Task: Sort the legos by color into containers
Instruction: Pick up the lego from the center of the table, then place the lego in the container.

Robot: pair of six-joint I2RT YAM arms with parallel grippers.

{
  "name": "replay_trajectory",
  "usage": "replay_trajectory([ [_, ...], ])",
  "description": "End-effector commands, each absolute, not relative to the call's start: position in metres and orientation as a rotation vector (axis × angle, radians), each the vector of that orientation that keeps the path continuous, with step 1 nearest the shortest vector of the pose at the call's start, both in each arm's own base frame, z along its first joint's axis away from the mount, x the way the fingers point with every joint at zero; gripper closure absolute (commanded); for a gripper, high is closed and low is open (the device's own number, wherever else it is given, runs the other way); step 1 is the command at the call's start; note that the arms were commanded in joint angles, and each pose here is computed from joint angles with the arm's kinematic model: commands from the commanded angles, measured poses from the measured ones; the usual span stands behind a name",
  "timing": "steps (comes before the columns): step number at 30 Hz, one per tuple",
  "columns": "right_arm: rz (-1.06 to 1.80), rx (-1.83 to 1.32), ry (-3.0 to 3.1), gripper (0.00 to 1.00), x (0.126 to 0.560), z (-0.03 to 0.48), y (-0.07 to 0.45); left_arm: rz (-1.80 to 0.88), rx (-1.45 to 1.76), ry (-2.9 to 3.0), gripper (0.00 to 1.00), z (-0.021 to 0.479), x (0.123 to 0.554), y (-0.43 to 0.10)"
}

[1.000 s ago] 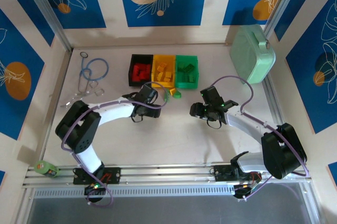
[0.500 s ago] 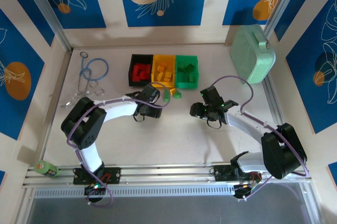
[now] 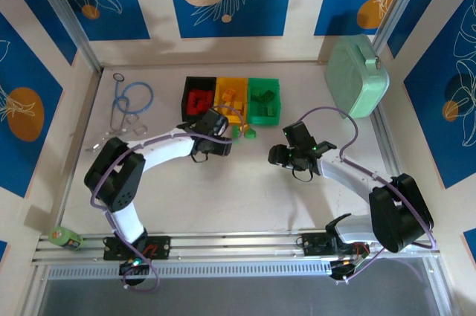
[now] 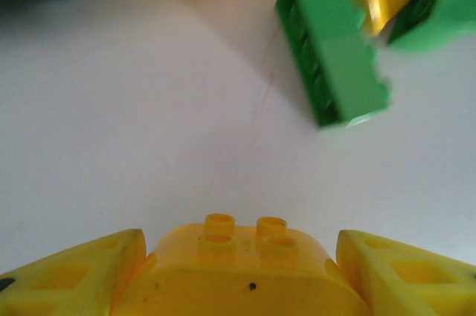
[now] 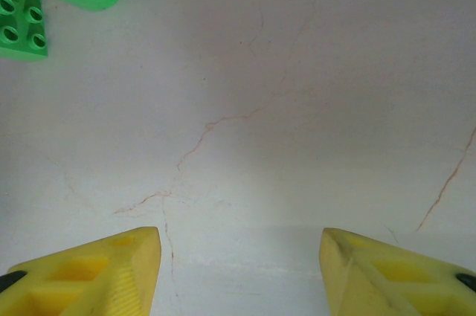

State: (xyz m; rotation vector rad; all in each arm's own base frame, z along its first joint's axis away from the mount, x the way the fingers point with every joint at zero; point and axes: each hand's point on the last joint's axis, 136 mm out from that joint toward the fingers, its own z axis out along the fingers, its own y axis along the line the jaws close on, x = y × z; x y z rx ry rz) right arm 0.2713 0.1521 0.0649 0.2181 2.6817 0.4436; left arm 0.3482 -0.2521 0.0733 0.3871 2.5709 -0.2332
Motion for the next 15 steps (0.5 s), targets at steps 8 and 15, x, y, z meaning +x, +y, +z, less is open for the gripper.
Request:
replay_trajectory([
  [8, 0.443, 0.233, 2.663, 0.41, 0.266, 0.072, 0.148, -0.268, 0.381, 2.489, 0.46, 0.115, 0.423, -0.276],
  [15, 0.440, 0.230, 2.656, 0.41, 0.263, 0.076, 0.145, -0.240, 0.376, 2.481, 0.46, 0.121, 0.470, -0.285],
])
